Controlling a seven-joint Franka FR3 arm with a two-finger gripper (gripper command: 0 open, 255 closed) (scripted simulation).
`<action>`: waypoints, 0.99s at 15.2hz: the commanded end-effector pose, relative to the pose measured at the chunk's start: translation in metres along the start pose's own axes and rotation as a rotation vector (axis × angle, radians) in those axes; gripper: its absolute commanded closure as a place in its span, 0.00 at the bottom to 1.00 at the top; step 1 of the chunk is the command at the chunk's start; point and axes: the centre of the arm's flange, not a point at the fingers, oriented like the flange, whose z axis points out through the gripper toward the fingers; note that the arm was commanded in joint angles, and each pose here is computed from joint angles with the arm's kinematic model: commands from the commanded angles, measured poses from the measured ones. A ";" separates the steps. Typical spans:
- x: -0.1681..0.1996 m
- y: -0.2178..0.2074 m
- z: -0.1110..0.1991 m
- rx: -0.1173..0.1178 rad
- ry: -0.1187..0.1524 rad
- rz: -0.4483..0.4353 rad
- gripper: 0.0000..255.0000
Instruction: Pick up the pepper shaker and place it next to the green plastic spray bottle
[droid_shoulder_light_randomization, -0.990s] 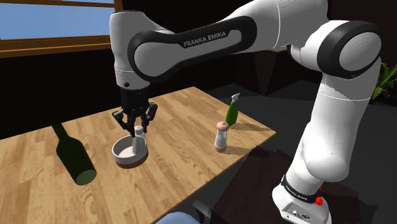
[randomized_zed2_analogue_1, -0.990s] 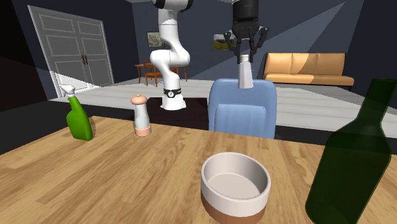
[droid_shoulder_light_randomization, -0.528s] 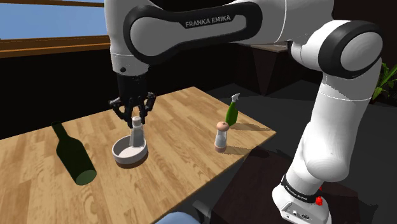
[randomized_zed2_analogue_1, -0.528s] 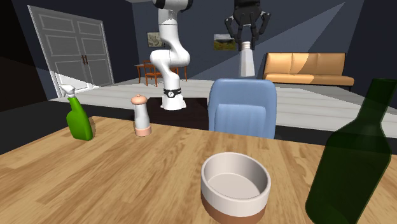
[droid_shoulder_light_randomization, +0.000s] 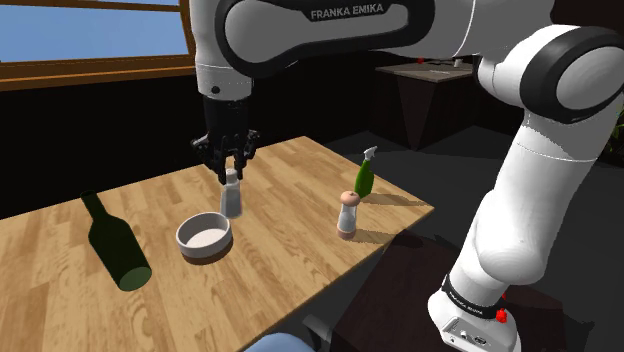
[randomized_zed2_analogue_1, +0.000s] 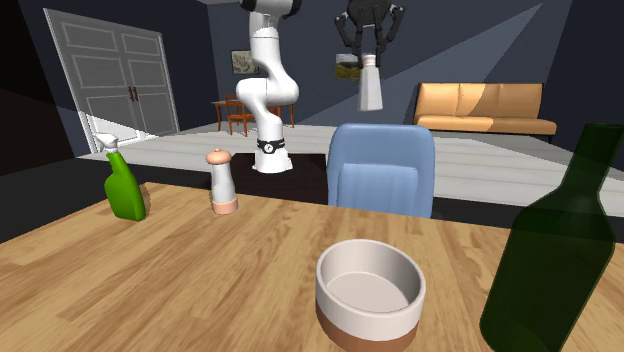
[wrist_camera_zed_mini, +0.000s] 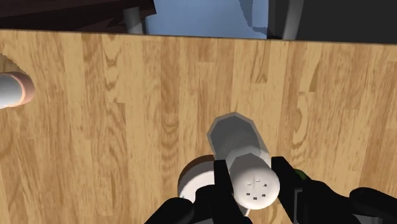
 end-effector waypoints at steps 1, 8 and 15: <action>-0.007 0.026 -0.003 0.001 0.000 0.000 1.00; -0.019 0.117 -0.012 0.001 0.000 0.000 1.00; -0.031 0.208 -0.021 0.001 0.000 0.000 1.00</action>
